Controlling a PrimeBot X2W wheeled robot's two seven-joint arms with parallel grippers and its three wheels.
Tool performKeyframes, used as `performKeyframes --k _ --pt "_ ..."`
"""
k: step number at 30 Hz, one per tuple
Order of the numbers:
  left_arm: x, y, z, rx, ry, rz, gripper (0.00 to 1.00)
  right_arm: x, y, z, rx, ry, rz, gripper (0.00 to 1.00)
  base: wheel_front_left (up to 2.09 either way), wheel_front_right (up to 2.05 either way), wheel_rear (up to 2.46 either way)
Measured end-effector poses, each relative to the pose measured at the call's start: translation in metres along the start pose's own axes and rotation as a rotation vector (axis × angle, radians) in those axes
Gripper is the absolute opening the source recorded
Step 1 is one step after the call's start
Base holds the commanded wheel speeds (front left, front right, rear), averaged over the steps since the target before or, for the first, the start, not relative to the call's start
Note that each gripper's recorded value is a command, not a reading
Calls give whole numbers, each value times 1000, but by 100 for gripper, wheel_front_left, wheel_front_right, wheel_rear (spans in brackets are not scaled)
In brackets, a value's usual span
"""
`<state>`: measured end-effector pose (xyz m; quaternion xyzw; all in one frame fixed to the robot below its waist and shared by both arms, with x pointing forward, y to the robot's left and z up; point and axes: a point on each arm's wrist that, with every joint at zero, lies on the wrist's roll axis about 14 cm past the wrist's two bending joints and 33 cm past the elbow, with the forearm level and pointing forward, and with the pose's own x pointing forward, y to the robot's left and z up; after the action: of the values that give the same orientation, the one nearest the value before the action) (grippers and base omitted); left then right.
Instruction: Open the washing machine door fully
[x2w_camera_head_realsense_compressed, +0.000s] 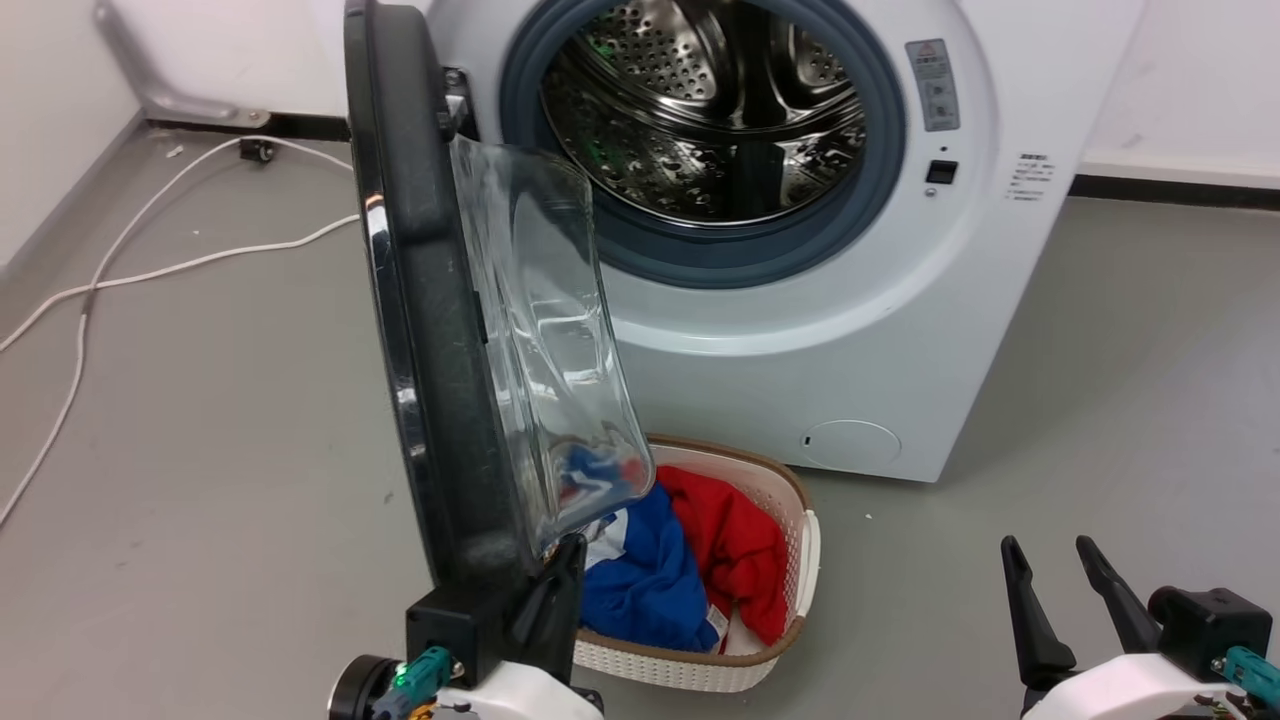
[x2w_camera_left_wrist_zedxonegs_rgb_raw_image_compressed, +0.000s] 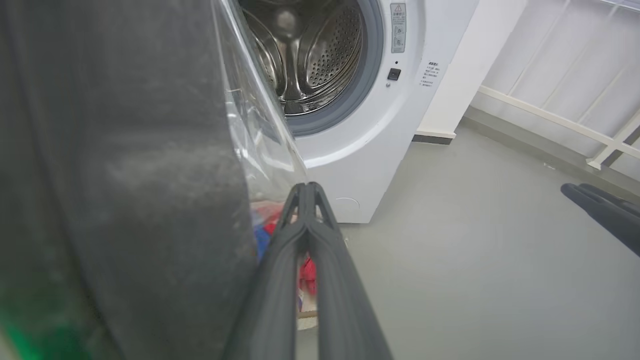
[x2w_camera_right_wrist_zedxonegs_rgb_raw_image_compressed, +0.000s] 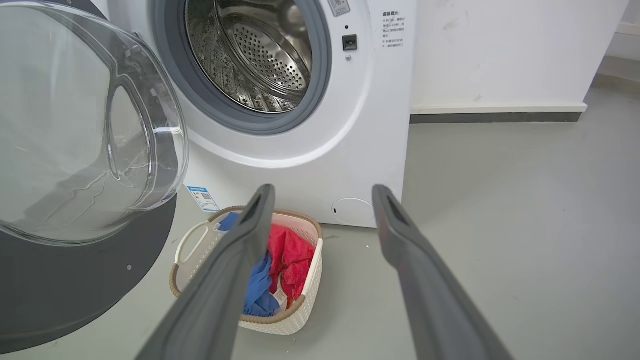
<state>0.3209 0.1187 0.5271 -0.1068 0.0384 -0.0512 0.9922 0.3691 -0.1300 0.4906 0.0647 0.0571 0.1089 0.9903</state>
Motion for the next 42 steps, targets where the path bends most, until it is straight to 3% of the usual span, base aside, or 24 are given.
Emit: performKeyframes --k 9,20,42 --pt "-21 46 8 3 -24 161 0 14 20 -4 2 18 66 100 0 0 0" --pt "-47 133 23 68 -51 409 0 30 39 -10 0 39 126 100 0 0 0" --pt "-58 258 52 136 -102 679 0 56 29 -25 -5 87 106 100 0 0 0"
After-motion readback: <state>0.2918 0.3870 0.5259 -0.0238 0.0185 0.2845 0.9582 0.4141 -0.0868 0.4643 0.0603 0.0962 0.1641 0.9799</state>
